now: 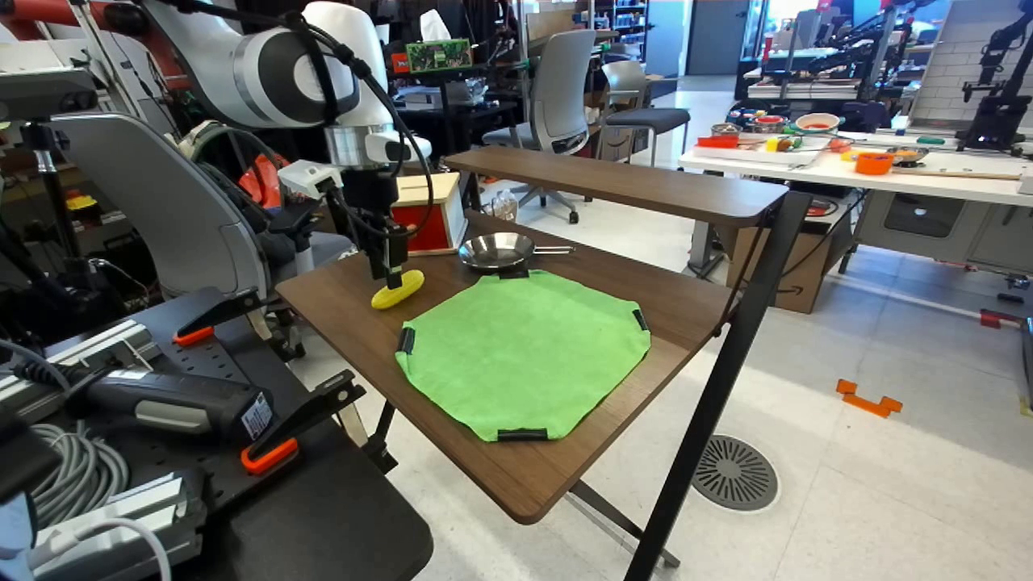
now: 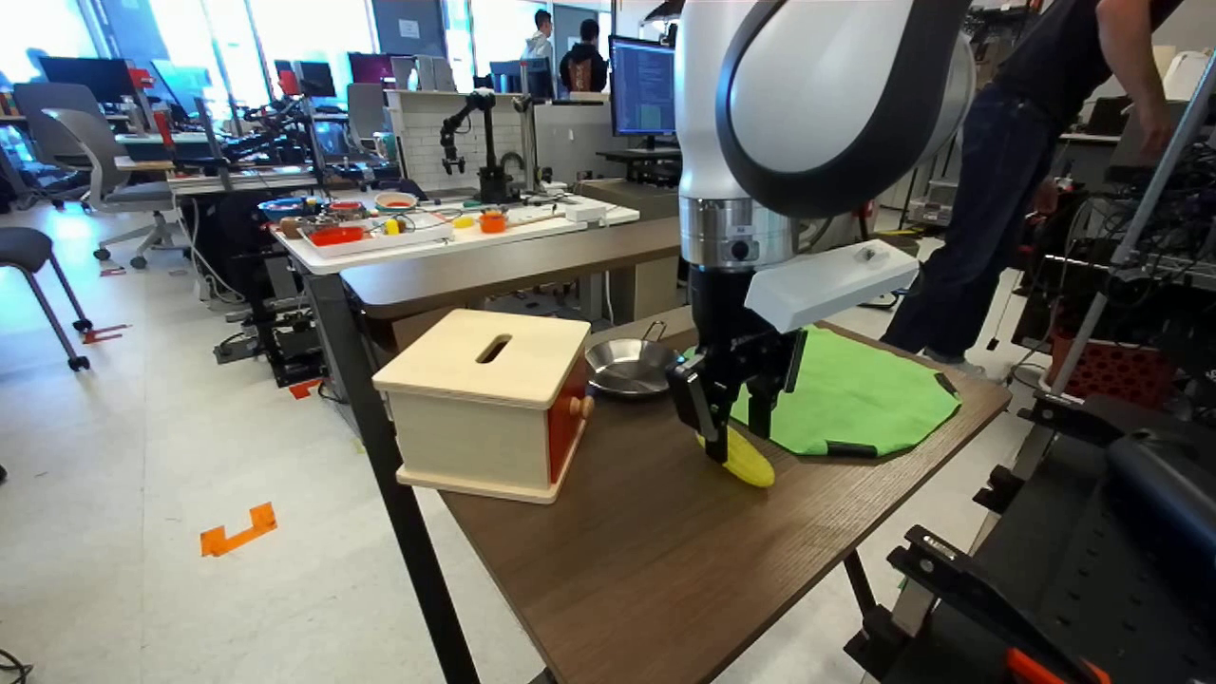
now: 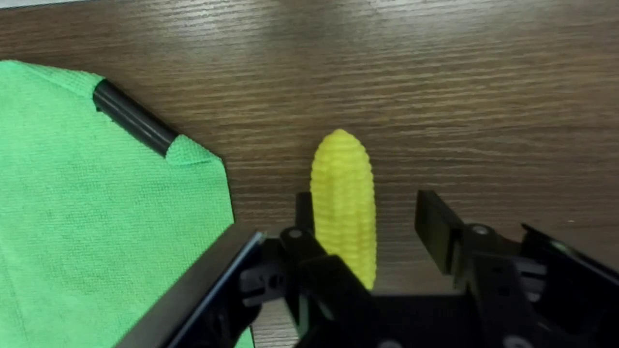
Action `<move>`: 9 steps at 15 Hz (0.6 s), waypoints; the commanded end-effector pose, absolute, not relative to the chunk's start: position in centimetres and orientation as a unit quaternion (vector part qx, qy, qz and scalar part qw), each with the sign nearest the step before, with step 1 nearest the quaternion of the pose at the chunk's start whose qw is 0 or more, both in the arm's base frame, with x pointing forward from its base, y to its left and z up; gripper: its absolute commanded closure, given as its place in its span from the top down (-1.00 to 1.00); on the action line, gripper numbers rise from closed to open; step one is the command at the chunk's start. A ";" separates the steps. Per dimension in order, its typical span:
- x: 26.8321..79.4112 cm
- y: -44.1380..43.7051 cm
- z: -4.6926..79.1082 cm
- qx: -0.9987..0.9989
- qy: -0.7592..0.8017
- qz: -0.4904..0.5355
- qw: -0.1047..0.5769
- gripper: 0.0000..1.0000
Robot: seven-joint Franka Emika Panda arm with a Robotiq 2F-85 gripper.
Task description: Remove the yellow object from the pan and put it on the table
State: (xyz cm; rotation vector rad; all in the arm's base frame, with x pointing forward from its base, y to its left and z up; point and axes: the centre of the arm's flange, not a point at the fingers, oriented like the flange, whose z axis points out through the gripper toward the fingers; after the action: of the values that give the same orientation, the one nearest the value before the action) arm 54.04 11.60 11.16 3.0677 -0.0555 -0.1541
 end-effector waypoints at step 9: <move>52.1 10.1 17.6 0.999 -0.029 0.018 -0.012 1.00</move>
State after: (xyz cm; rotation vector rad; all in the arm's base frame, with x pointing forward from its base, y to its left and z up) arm 54.58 11.12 13.62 3.1017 -0.0846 -0.0559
